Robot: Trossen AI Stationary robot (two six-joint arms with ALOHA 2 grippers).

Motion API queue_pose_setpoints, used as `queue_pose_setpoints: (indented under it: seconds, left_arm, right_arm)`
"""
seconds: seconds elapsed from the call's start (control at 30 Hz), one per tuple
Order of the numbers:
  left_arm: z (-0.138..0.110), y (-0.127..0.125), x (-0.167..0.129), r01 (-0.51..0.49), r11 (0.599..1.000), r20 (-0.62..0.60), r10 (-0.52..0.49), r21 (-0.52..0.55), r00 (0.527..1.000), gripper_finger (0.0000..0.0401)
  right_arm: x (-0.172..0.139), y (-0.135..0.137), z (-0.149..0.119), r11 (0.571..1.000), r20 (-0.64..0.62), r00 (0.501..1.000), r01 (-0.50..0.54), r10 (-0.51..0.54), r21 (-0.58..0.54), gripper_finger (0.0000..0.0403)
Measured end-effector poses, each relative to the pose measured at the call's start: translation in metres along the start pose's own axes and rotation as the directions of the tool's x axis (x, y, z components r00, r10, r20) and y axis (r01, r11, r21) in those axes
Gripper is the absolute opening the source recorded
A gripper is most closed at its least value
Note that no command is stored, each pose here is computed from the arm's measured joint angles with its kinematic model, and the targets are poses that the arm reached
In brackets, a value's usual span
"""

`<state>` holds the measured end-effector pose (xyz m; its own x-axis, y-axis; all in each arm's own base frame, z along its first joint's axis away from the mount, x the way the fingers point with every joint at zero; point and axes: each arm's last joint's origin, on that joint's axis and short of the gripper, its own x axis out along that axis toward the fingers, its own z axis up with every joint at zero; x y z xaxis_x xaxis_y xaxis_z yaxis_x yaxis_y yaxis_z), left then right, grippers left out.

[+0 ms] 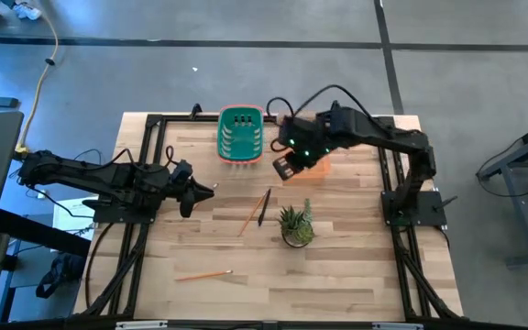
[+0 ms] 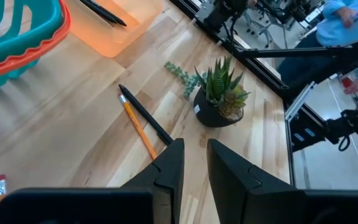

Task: Sort pens & pencils
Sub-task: Put the black ballpoint pen into the orange bin

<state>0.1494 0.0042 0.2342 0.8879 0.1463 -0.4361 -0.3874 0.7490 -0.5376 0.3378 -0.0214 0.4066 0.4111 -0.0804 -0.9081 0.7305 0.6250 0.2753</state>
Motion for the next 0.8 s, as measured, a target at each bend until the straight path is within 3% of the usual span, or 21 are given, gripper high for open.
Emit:
queue_pose_setpoints:
  seconds: [0.3,0.8]
  left_arm:
    - [0.000,0.000,0.000,-0.002,1.000,0.002,0.002,0.000,1.000,0.0058]
    - [0.000,-0.002,0.000,0.044,0.997,-0.026,-0.045,-0.057,0.999,0.0058]
  right_arm:
    - [-0.029,0.032,-0.049,0.983,0.071,0.993,-0.080,0.092,-0.165,0.0075]
    - [-0.052,0.078,-0.129,0.909,0.180,0.958,-0.136,0.222,-0.394,0.0075]
